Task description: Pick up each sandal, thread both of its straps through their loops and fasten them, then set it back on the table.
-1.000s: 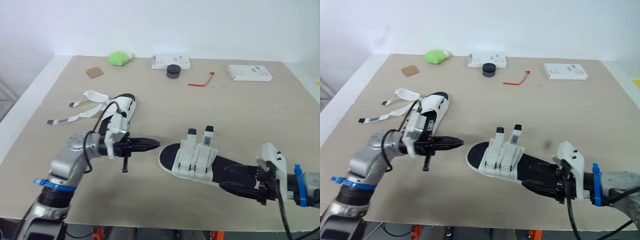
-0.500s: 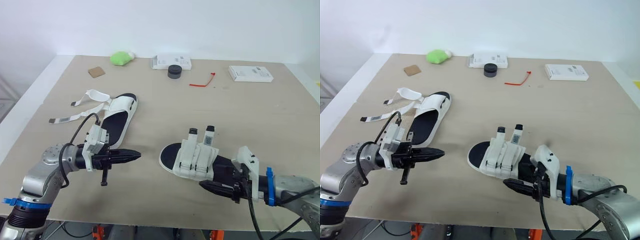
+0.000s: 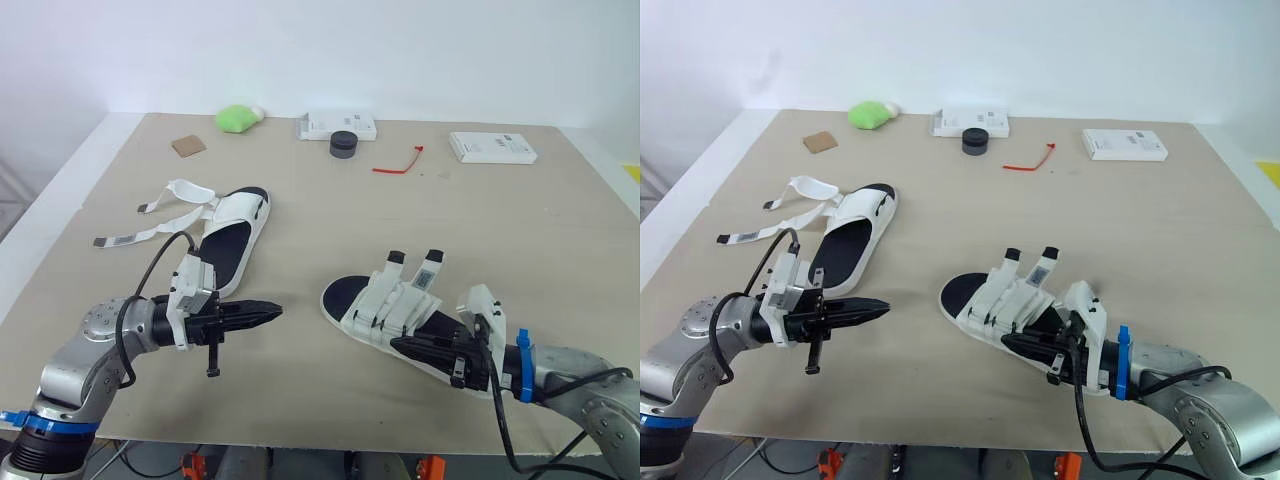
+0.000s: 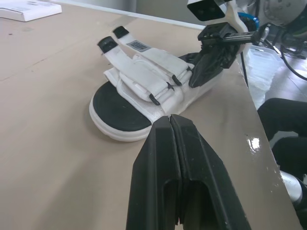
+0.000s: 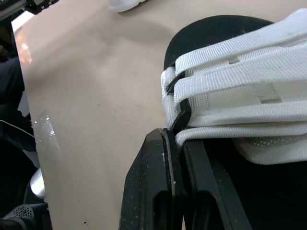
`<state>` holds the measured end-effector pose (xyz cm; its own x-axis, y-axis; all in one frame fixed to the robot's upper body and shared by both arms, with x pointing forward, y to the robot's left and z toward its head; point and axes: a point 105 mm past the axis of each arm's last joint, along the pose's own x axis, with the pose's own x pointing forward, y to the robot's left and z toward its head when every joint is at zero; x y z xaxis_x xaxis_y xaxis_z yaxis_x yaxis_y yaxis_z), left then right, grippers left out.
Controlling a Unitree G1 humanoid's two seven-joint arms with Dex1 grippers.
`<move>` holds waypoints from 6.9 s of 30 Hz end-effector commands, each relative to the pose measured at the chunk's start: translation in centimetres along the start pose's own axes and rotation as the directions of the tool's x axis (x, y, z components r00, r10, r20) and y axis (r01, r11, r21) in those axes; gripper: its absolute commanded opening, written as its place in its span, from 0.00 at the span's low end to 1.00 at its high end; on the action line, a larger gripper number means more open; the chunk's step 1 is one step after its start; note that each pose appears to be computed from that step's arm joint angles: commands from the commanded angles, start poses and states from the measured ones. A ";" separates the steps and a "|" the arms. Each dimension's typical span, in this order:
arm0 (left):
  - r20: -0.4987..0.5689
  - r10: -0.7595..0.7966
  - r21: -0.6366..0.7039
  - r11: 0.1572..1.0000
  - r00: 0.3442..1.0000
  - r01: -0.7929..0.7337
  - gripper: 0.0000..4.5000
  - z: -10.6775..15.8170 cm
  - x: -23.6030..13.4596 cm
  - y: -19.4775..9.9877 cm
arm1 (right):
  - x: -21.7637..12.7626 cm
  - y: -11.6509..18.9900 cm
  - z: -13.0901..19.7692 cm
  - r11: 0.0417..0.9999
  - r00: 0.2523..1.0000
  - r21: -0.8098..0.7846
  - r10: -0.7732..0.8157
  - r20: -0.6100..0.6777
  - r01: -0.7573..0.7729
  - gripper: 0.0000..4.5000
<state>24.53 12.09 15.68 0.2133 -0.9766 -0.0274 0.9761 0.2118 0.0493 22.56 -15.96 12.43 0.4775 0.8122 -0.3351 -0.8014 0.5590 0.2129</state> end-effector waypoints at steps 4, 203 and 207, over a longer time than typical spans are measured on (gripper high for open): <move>0.032 0.121 0.033 0.992 0.992 -0.122 0.00 1.2 0.0 0.9 | -4.9 -10.6 8.9 0.845 0.800 0.044 -0.520 0.299 0.533 0.01; -0.101 -0.390 0.159 0.902 0.915 0.402 0.00 -3.9 9.0 2.9 | 5.9 -4.7 5.4 0.852 0.947 -0.420 0.245 -0.206 -0.312 0.01; -0.123 -0.395 0.155 0.898 0.910 0.411 0.00 -4.4 8.7 3.0 | 6.3 -4.6 5.0 0.853 0.942 -0.407 0.262 -0.208 -0.327 0.01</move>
<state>29.72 4.88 11.26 -0.1577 -0.9732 -0.1672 0.9643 -0.1882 0.1861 31.00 -13.01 13.22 0.1776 0.8677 -0.4642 -0.9836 0.1718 -0.0551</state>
